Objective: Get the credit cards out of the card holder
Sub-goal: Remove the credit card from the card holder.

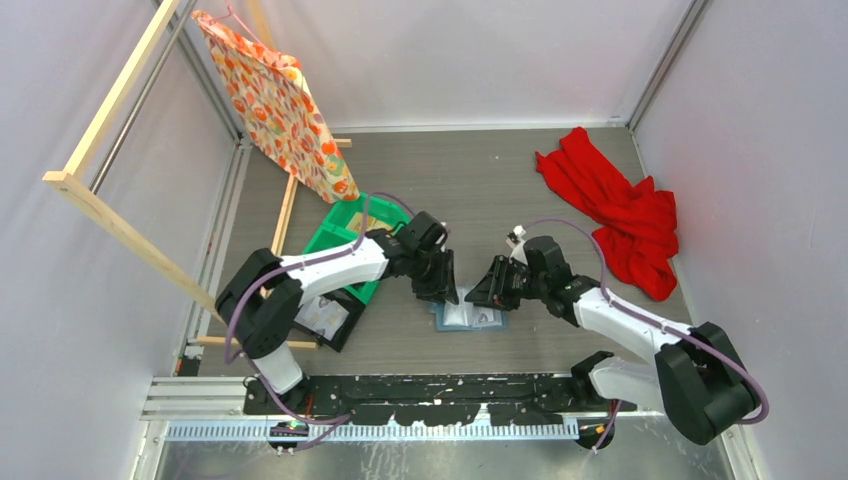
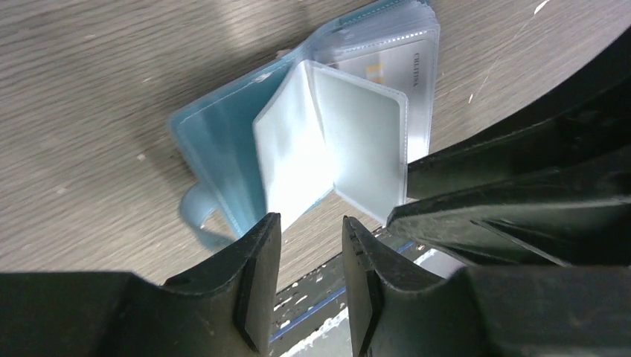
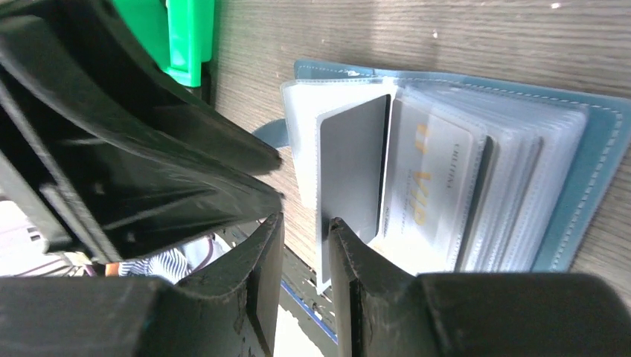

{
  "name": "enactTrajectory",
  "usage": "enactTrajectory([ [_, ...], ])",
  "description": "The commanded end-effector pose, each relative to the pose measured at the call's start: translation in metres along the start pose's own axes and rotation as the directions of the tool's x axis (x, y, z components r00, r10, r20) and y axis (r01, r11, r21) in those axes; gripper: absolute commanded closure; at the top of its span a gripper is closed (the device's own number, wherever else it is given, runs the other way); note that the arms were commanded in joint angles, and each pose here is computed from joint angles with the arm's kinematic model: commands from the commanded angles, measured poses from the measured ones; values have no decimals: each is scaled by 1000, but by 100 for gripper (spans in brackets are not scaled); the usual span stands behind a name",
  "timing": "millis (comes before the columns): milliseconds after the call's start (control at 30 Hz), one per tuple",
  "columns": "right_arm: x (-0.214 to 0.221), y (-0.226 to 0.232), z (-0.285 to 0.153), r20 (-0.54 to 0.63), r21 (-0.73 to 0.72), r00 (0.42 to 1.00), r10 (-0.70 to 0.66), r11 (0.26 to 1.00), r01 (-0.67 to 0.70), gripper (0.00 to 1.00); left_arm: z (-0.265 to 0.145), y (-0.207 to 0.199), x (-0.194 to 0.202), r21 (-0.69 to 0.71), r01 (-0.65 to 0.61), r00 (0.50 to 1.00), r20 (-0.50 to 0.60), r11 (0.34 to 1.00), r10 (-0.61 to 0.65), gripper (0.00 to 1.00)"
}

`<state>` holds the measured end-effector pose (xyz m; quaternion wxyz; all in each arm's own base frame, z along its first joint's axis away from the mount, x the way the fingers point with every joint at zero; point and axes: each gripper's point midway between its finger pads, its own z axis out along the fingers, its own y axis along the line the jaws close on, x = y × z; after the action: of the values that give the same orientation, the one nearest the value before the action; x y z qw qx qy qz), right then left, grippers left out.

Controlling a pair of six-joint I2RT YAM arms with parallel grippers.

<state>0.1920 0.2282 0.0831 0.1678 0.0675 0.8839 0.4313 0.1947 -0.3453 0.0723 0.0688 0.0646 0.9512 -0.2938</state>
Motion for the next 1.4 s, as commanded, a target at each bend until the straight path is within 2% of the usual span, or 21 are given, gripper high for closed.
enactTrajectory([
  [0,-3,22,7,1,-71,999,-48,996,48,66,-28,22,-3,-65,29,999,46,997,-26,62],
  [200,6,33,23,-34,-74,996,-88,994,85,66,-56,43,-9,-108,121,987,123,987,-107,63],
  [333,15,35,36,-69,-63,992,-107,993,103,66,-71,52,-12,-103,179,972,170,978,-160,57],
  [433,18,33,36,-82,-46,989,-121,992,118,67,-77,43,-14,-56,164,972,181,985,-151,53],
  [600,6,37,20,-2,-21,987,-158,987,158,67,-74,24,-14,37,115,981,156,993,-119,52],
  [767,3,23,13,48,0,995,-89,996,89,69,-71,-11,-18,160,50,982,172,986,-78,58],
  [967,-1,-2,17,75,69,997,-2,998,-3,75,-49,-38,-25,307,62,986,131,950,-107,60],
  [1033,-1,-2,19,68,72,998,3,997,-8,75,-37,-33,-25,290,78,988,107,954,-113,61],
  [1167,-5,-6,20,73,111,997,9,994,-17,75,-12,0,-16,142,120,990,54,983,-128,64],
  [1367,-6,-14,22,71,160,997,25,986,-37,70,8,22,-7,84,163,986,22,983,-166,65],
])
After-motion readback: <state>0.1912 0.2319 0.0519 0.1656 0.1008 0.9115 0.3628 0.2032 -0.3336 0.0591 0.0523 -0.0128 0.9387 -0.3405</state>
